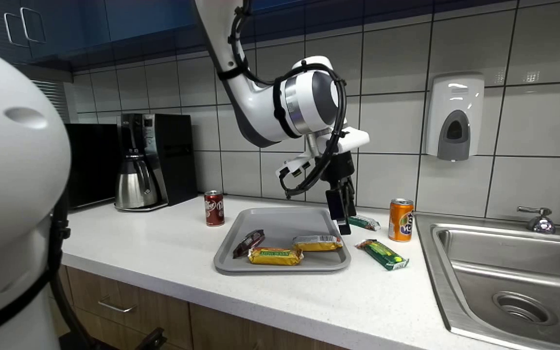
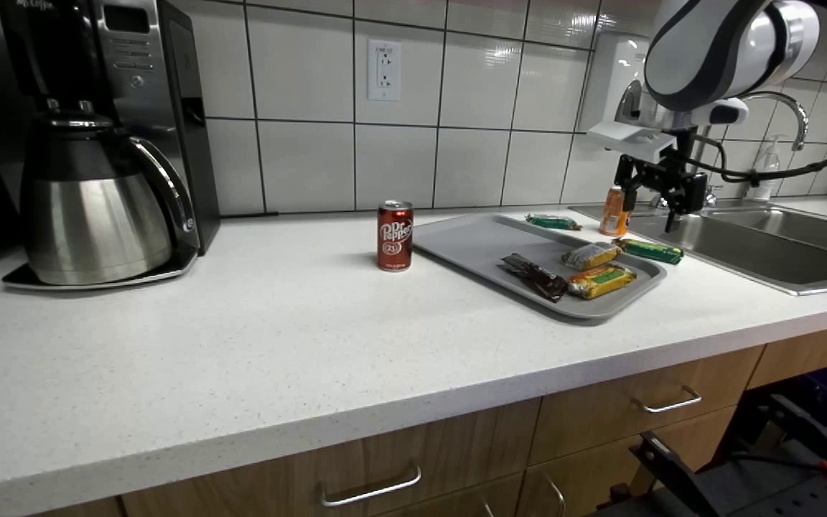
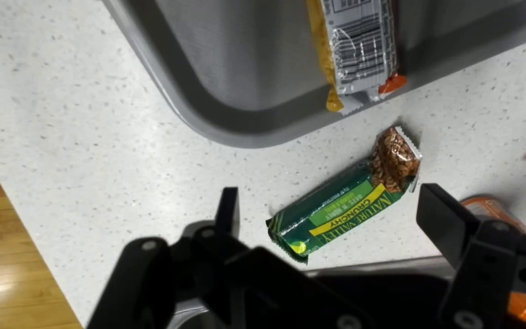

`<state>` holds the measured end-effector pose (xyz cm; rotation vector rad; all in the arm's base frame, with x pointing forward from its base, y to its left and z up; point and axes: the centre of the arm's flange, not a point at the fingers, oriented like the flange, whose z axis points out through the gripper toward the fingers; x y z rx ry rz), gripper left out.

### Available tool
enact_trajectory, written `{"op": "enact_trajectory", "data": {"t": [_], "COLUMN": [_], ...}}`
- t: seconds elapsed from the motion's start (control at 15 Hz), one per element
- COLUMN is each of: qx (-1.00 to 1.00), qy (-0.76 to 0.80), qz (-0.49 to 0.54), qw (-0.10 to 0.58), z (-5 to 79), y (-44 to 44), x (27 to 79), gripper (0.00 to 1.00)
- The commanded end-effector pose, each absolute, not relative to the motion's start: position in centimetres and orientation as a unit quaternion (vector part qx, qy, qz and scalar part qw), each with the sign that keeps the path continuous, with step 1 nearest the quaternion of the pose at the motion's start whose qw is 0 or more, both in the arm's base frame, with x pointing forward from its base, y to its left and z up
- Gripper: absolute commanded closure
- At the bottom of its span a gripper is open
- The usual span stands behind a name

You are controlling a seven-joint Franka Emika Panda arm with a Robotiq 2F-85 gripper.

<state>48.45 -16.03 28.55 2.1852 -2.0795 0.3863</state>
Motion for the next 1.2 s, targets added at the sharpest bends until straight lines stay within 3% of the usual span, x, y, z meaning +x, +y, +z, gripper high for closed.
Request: {"op": "enact_trajectory", "data": {"t": [0.0, 1.13], "qx": [0.685, 0.594], "qy": [-0.716, -0.798], "qz": [0.127, 0.101], "qw": [0.046, 0.032], "z": [28.4, 25.8], "y": [-16.7, -22.3], "x": [48.4, 51.0], "gripper": [0.00, 0.00]}}
